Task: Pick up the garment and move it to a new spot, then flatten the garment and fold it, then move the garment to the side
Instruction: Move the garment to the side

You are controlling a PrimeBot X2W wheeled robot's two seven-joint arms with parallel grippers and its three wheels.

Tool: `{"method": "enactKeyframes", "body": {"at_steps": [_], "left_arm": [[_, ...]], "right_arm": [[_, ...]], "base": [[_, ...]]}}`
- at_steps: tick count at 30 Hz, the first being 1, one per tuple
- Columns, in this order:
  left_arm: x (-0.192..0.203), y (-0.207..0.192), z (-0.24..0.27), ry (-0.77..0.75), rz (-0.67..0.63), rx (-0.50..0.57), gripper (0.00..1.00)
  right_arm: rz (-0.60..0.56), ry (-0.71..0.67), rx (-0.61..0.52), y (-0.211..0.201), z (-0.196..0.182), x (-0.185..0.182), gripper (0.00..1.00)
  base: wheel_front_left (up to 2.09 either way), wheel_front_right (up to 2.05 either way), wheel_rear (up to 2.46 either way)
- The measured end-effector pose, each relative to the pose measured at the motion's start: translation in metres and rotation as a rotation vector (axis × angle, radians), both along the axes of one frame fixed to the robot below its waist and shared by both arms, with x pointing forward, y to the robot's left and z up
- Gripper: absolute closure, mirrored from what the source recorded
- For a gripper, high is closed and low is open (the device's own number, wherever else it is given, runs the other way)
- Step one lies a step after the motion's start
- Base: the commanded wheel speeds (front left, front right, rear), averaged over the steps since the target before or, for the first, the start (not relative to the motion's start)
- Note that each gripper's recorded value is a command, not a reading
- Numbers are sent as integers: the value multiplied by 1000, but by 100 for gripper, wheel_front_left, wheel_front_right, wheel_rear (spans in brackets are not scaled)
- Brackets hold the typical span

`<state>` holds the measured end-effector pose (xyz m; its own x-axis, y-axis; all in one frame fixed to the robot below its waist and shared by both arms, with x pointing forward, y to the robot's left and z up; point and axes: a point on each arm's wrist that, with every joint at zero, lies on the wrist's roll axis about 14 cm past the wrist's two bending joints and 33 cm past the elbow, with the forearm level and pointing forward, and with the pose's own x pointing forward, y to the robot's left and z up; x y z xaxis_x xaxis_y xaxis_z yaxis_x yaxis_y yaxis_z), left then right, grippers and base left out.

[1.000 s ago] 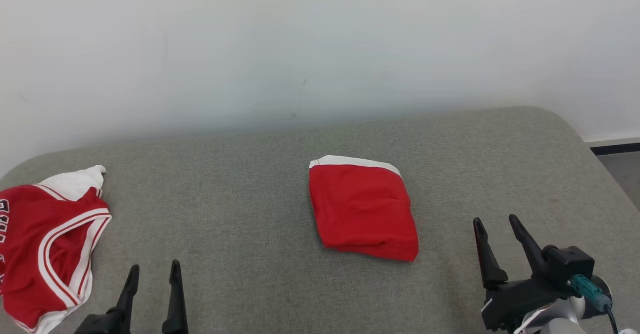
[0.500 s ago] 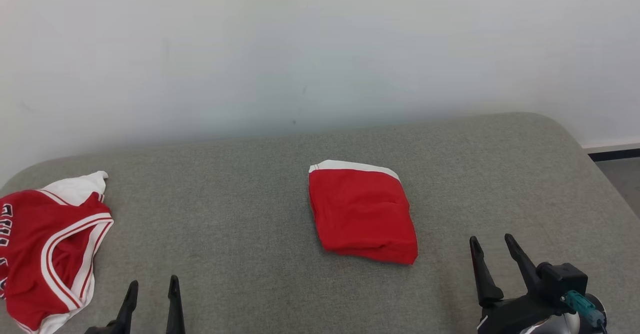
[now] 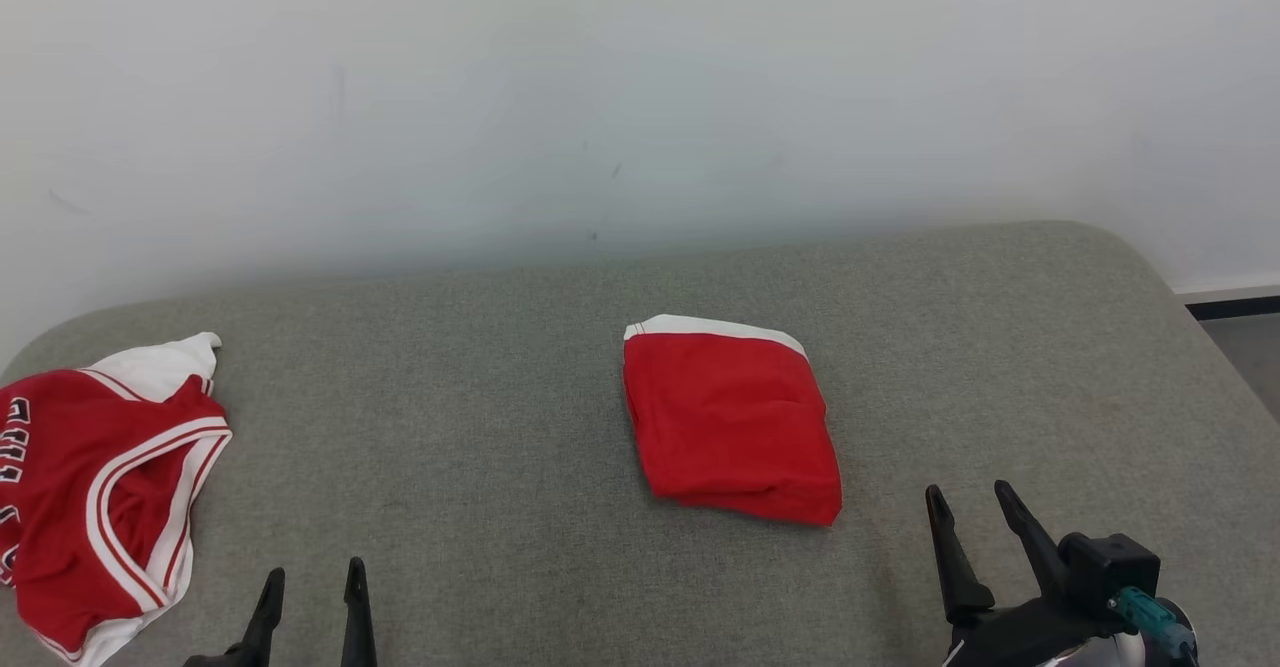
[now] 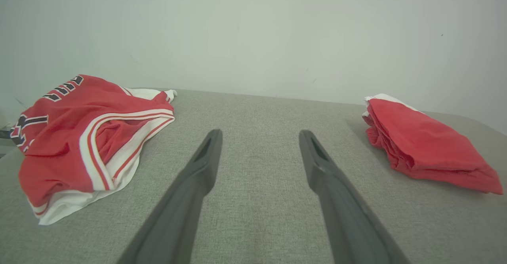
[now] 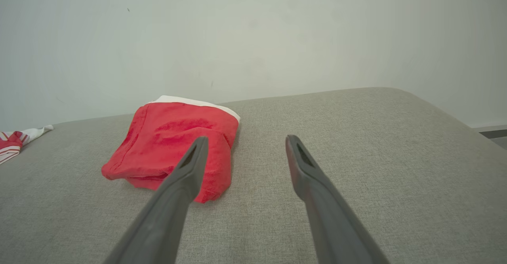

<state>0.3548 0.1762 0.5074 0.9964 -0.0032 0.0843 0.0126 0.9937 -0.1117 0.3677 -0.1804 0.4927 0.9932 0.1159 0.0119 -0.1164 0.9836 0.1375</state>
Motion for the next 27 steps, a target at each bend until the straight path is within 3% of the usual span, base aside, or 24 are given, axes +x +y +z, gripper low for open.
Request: {"method": "enactKeyframes", "body": {"at_steps": [14, 20, 27], "left_arm": [[2, 0, 0, 1, 6, -1, 0], [9, -1, 10, -29, 2, -1, 0], [24, -7, 24, -70, -27, -1, 0]], "right_arm": [[27, 37, 10, 10, -6, 11, 0], [77, 109, -6, 20, -2, 41, 0], [102, 290, -30, 21, -15, 86, 0]], "base": [[0, 0, 0], [0, 0, 0], [0, 0, 0]]}}
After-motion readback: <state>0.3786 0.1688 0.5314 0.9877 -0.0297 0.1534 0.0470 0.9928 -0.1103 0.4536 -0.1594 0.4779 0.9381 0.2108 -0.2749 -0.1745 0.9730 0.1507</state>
